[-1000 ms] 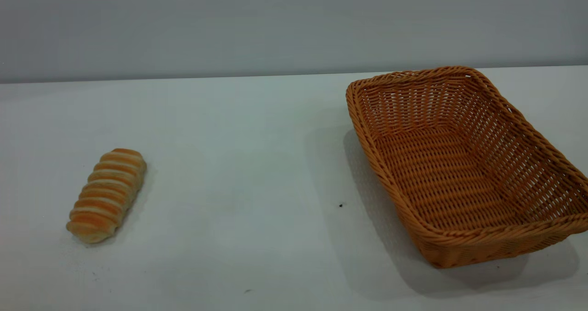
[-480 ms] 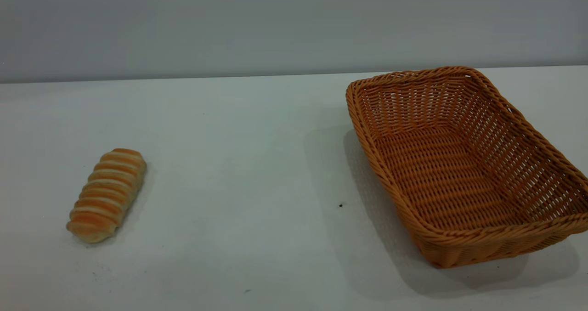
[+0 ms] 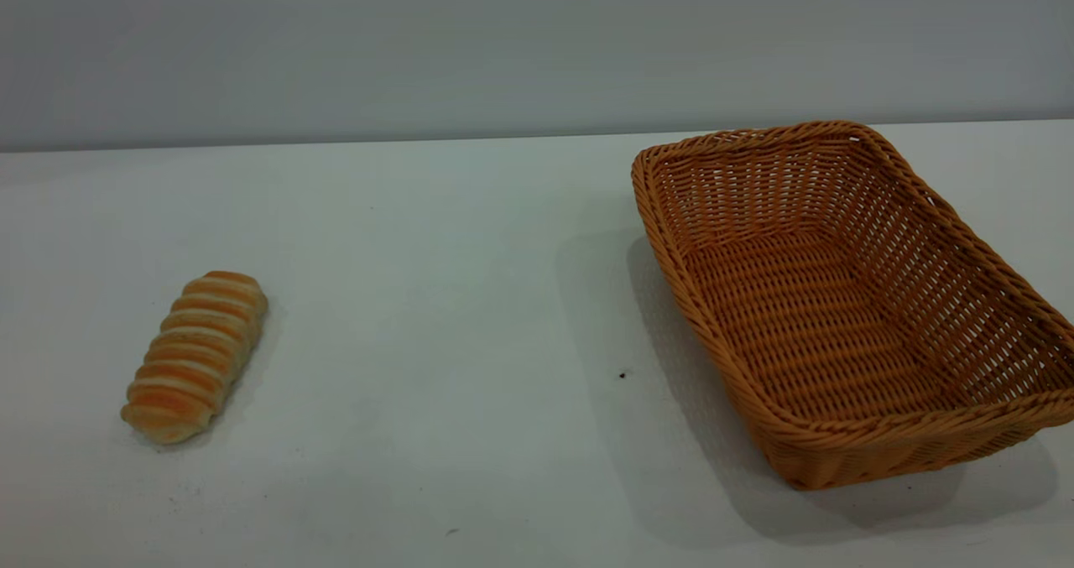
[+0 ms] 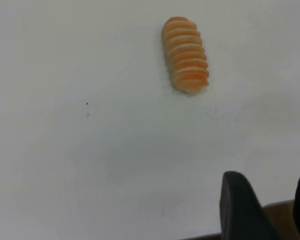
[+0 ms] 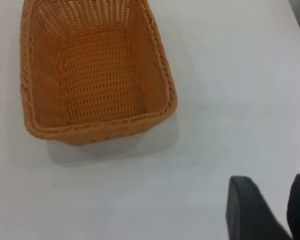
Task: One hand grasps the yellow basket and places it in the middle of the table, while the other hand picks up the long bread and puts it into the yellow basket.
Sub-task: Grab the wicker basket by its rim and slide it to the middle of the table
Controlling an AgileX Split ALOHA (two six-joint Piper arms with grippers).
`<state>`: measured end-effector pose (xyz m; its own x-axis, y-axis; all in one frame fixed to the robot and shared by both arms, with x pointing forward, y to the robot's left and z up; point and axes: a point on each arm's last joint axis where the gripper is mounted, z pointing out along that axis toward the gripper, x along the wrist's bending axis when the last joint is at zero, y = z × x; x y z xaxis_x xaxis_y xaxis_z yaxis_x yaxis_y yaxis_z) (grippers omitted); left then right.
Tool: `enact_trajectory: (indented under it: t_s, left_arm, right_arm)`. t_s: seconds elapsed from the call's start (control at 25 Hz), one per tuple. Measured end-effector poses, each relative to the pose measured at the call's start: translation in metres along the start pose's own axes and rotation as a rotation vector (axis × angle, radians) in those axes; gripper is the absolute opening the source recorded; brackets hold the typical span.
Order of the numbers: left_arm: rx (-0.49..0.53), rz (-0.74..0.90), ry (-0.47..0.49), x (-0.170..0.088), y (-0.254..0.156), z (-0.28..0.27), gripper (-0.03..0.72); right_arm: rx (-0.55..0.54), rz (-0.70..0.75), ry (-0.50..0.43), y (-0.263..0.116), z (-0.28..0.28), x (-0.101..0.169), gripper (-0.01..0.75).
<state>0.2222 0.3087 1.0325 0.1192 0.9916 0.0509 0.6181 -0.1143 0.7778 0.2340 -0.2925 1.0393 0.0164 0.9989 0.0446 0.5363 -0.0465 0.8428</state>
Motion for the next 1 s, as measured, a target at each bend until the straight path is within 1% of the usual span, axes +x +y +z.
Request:
enact_trajectory:
  t_s: [0.6, 0.72, 0.76, 0.8, 0.84, 0.92, 0.96, 1.0]
  left_arm:
    - [0.000, 0.000, 0.001, 0.000, 0.000, 0.000, 0.325]
    - [-0.008, 0.027, -0.011, -0.001, 0.002, 0.000, 0.325]
    - [-0.026, 0.037, -0.024, -0.002, 0.006, -0.001, 0.325]
    - [-0.064, 0.048, -0.035, -0.003, 0.013, -0.001, 0.325]
    - [-0.103, 0.054, -0.056, -0.004, 0.022, 0.000, 0.325]
    - [-0.138, 0.069, -0.094, -0.008, 0.042, 0.009, 0.325]
    - [-0.147, 0.081, -0.113, -0.010, 0.052, 0.015, 0.325]
    - [-0.133, 0.095, -0.137, -0.013, 0.062, 0.024, 0.325]
  right_arm:
    - [0.010, 0.001, 0.008, 0.001, 0.001, 0.000, 0.238]
    - [0.006, 0.002, 0.008, 0.002, 0.001, 0.000, 0.238]
    - [-0.011, 0.007, 0.012, 0.005, 0.000, 0.001, 0.238]
    - [-0.049, 0.012, 0.021, 0.010, 0.000, 0.002, 0.238]
    - [-0.088, 0.026, 0.041, 0.016, 0.000, 0.003, 0.238]
    - [-0.153, 0.065, 0.087, 0.032, 0.005, 0.007, 0.238]
    - [-0.165, 0.086, 0.111, 0.038, 0.009, 0.009, 0.241]
    - [-0.148, 0.100, 0.129, 0.044, 0.016, 0.010, 0.247]
